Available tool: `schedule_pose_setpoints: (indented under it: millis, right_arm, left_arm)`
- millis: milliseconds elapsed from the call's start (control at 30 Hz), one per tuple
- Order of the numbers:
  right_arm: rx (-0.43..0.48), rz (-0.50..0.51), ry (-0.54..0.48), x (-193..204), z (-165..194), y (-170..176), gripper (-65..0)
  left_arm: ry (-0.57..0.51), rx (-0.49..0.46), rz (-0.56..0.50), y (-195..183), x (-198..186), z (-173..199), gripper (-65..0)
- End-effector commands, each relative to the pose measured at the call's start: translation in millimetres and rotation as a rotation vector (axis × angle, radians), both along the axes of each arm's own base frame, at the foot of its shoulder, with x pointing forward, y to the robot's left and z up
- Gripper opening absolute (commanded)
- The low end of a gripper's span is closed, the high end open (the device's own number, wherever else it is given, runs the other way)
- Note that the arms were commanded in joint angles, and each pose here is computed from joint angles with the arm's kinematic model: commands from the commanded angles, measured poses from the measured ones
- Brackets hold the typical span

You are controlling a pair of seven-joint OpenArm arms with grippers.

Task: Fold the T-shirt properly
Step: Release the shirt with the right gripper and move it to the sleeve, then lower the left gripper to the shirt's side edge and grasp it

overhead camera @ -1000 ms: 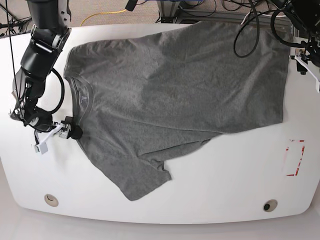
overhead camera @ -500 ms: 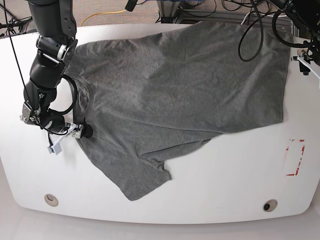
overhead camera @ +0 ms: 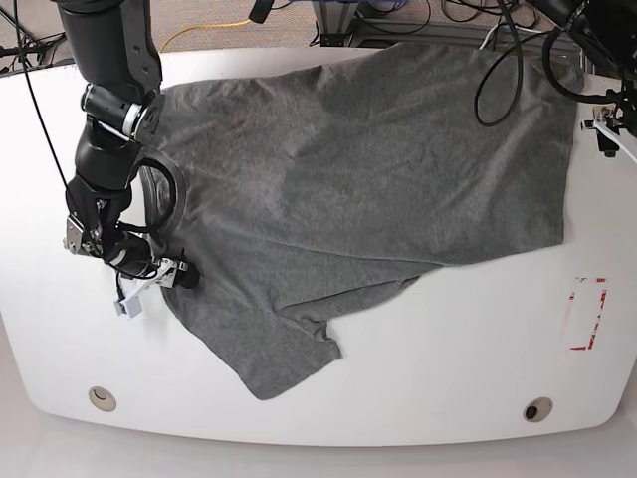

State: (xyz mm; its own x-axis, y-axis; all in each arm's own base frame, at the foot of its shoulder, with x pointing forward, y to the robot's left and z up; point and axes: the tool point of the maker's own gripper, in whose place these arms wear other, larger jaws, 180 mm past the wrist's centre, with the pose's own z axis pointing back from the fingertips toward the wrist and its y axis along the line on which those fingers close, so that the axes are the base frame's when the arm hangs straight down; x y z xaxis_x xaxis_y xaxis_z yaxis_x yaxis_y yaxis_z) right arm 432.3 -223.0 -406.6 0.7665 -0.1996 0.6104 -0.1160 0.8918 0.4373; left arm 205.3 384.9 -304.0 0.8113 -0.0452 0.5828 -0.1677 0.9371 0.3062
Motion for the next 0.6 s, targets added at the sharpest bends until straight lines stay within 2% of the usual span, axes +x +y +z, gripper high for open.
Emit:
schedule_pose_setpoints:
  millis: [0, 133, 233, 333, 467, 567]
  right_arm:
    - [-0.019, 0.006, -0.033, 10.9, 12.9, -3.0, -39.5]
    - [-0.024, 0.007, -0.031, 10.4, 12.6, -4.2, -51.8]
    - [-0.022, 0.007, -0.032, 10.6, 12.6, -3.2, -57.7]
    - [-0.022, 0.008, -0.029, 9.8, 11.7, -3.2, -60.7]
    - [-0.025, 0.006, -0.029, 9.6, 12.0, -4.9, -61.0]
    - [-0.024, 0.008, -0.029, 9.8, 12.1, -4.2, -61.0]
  left_arm:
    - [-0.025, -0.014, -0.005, 3.4, 9.7, 1.2, -26.7]
    - [-0.052, -0.071, 0.030, 13.0, 26.3, -3.1, -16.8]
    - [-0.065, -0.148, 0.048, 13.4, 42.8, -15.1, -13.5]
    - [-0.075, -0.208, 0.052, 12.0, 57.4, -23.0, -13.2]
    - [-0.092, -0.286, 0.051, 11.4, 77.5, -33.8, -13.1]
    - [-0.110, -0.335, -0.010, -5.4, 103.3, -43.4, -13.1]
